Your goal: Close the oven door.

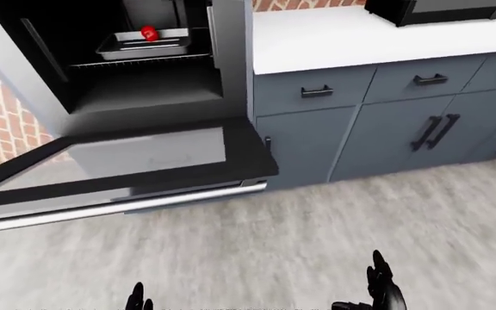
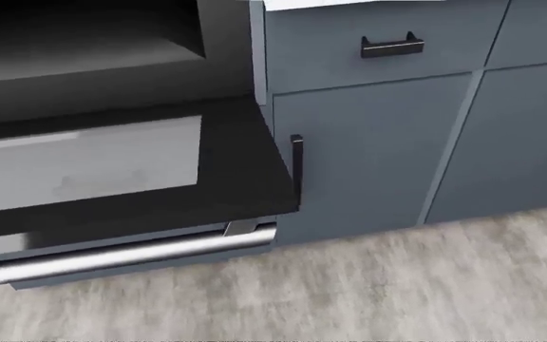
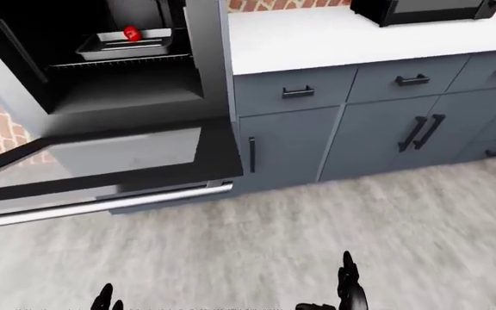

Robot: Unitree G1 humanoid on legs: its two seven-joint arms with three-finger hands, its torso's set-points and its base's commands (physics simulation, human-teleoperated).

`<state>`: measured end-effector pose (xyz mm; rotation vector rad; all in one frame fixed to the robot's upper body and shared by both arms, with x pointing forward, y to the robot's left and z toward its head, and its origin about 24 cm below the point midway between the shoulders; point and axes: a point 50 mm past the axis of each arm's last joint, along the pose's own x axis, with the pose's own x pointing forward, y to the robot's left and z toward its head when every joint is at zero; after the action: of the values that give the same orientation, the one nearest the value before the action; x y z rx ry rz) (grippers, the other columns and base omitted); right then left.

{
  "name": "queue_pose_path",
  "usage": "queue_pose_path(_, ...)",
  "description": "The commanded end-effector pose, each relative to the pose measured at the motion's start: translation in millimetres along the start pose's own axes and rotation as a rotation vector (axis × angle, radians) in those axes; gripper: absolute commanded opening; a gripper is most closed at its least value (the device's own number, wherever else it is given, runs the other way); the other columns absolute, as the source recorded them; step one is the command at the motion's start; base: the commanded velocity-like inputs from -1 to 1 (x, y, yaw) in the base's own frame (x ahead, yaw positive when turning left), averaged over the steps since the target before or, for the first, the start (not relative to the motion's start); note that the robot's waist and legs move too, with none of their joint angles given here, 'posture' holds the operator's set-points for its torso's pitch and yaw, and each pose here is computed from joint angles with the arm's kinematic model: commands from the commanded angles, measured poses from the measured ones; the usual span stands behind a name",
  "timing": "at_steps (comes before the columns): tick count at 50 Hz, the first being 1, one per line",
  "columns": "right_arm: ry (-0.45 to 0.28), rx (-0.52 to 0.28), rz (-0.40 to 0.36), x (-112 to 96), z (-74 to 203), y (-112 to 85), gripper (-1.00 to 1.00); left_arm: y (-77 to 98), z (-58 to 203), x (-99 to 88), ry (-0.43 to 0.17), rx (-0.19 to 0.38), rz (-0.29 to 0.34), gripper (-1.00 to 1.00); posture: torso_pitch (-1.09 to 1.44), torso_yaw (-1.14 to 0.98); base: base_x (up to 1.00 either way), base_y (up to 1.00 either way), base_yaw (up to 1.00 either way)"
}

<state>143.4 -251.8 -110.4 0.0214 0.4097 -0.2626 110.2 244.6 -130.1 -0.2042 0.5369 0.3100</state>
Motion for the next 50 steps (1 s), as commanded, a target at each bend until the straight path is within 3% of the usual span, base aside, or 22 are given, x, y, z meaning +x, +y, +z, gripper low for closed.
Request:
queue_pose_path(1, -0.049, -0.007, 0.008, 4.2, 8.0, 1.0, 1.0, 3.8, 8.5, 2.8, -0.046, 0.012, 0.01, 1.0, 0.0, 0.0, 0.0, 0.29, 0.0)
queue_pose_path(50, -0.051, -0.006, 0.012, 5.3, 8.8, 1.9, 1.0, 3.5, 7.8, 2.4, -0.043, 0.011, 0.005, 1.0, 0.0, 0.0, 0.0, 0.29, 0.0)
